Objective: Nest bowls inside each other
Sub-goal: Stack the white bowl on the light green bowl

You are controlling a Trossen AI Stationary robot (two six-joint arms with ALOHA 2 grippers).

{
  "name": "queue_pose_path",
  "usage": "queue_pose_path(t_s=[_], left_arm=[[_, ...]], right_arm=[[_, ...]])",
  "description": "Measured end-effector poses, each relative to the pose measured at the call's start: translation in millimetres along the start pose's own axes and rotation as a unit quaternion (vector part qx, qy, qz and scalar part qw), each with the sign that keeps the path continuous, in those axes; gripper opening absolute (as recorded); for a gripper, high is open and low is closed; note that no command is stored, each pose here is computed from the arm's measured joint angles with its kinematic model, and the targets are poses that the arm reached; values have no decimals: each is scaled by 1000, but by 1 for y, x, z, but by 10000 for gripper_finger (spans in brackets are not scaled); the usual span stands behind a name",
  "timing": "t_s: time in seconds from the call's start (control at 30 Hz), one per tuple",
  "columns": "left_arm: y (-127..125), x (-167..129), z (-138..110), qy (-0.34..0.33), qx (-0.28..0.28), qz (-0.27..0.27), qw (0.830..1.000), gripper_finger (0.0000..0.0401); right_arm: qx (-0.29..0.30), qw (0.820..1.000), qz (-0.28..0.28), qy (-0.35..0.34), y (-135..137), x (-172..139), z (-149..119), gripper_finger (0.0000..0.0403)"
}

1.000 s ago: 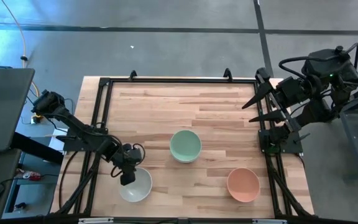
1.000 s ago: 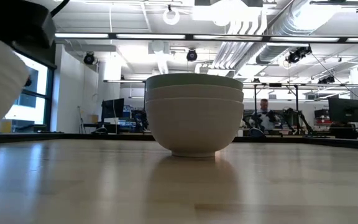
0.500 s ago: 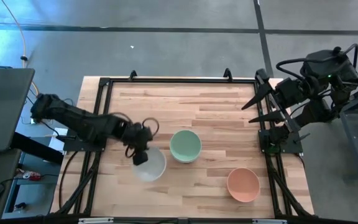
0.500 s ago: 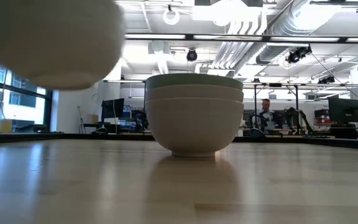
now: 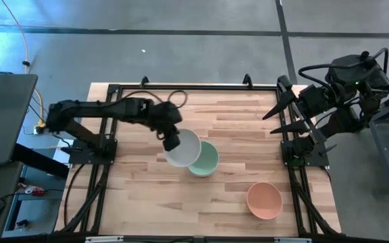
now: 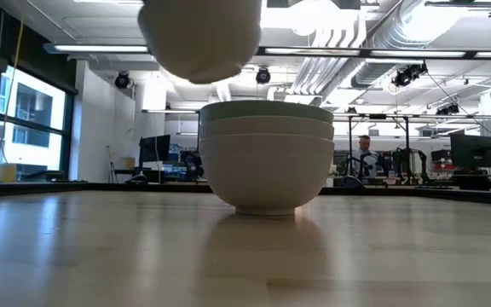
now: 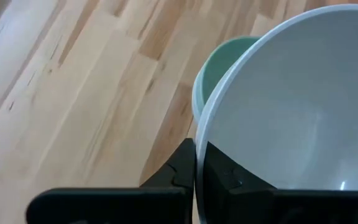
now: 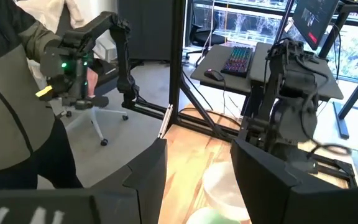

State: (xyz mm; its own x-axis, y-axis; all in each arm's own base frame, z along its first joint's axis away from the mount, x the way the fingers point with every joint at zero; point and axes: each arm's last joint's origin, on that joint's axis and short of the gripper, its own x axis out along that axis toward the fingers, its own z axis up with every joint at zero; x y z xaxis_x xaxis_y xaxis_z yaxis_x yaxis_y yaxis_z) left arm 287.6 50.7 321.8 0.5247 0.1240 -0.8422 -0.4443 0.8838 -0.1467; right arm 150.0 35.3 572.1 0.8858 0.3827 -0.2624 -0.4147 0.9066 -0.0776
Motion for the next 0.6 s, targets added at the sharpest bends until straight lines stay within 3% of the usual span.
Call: queue_pose_path(t_s=[0.27,0.6], left_arm=[[-17,38,42,45,67,-7,997,0],[-23,92,53,98,97,-6,990,0]], right_arm=[[5,1000,1,7,0,0,-1,171],[17,1000,3,20,1,0,-4,171]])
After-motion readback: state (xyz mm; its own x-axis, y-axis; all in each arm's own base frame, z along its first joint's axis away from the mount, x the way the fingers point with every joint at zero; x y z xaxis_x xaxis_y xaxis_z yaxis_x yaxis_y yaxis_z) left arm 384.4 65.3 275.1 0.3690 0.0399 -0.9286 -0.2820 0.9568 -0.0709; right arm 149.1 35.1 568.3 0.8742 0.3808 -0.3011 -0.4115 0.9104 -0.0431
